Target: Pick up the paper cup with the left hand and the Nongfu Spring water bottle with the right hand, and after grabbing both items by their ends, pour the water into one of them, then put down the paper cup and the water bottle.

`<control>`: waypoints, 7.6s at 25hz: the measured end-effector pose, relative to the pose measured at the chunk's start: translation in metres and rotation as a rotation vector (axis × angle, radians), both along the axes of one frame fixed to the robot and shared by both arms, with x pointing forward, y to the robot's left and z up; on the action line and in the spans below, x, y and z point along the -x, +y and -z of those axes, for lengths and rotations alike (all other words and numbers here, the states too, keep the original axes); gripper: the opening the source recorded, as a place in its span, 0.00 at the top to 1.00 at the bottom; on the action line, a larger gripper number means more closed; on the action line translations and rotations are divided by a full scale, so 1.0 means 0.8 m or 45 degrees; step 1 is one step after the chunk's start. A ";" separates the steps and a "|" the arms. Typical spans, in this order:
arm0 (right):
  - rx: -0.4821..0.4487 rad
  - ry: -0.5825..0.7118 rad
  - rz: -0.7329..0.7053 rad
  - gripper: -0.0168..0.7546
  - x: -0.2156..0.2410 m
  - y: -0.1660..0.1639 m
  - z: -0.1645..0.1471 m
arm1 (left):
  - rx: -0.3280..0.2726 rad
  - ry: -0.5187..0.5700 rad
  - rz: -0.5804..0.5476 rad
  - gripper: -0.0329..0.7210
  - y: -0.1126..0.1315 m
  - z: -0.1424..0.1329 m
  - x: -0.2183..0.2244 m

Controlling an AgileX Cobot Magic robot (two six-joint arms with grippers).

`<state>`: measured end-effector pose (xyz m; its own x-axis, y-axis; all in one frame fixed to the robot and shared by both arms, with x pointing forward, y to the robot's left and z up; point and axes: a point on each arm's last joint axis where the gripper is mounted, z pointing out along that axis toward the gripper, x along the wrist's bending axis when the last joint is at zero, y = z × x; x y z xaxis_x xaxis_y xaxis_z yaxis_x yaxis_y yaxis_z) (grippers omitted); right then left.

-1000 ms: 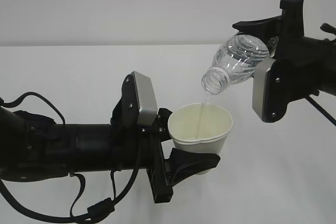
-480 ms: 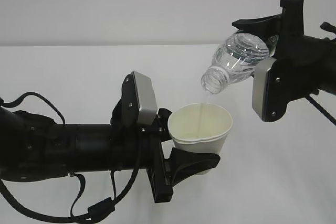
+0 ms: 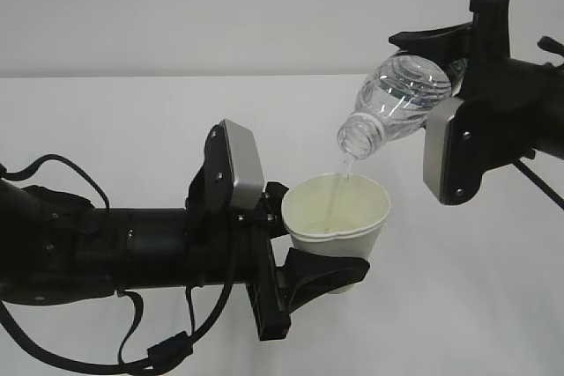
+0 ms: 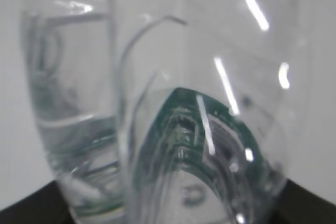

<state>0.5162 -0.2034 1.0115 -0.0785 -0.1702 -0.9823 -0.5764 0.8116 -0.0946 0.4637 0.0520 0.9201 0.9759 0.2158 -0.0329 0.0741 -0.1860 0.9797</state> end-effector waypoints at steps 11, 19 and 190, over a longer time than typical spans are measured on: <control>0.002 -0.001 0.000 0.40 0.000 0.000 0.000 | 0.000 0.003 0.000 0.36 0.000 0.000 0.000; 0.004 -0.003 -0.001 0.40 0.000 0.000 0.000 | -0.004 0.007 0.000 0.36 0.000 0.002 0.000; -0.267 0.066 -0.004 0.43 -0.003 0.004 -0.014 | 0.041 0.072 -0.184 0.37 0.004 0.000 -0.014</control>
<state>0.5185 -0.2001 1.0227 -0.1300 0.0369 -0.9908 -0.5789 0.8085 0.1060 0.4753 0.0550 0.9201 0.9311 0.3518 -0.0961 0.1532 -0.1380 0.9785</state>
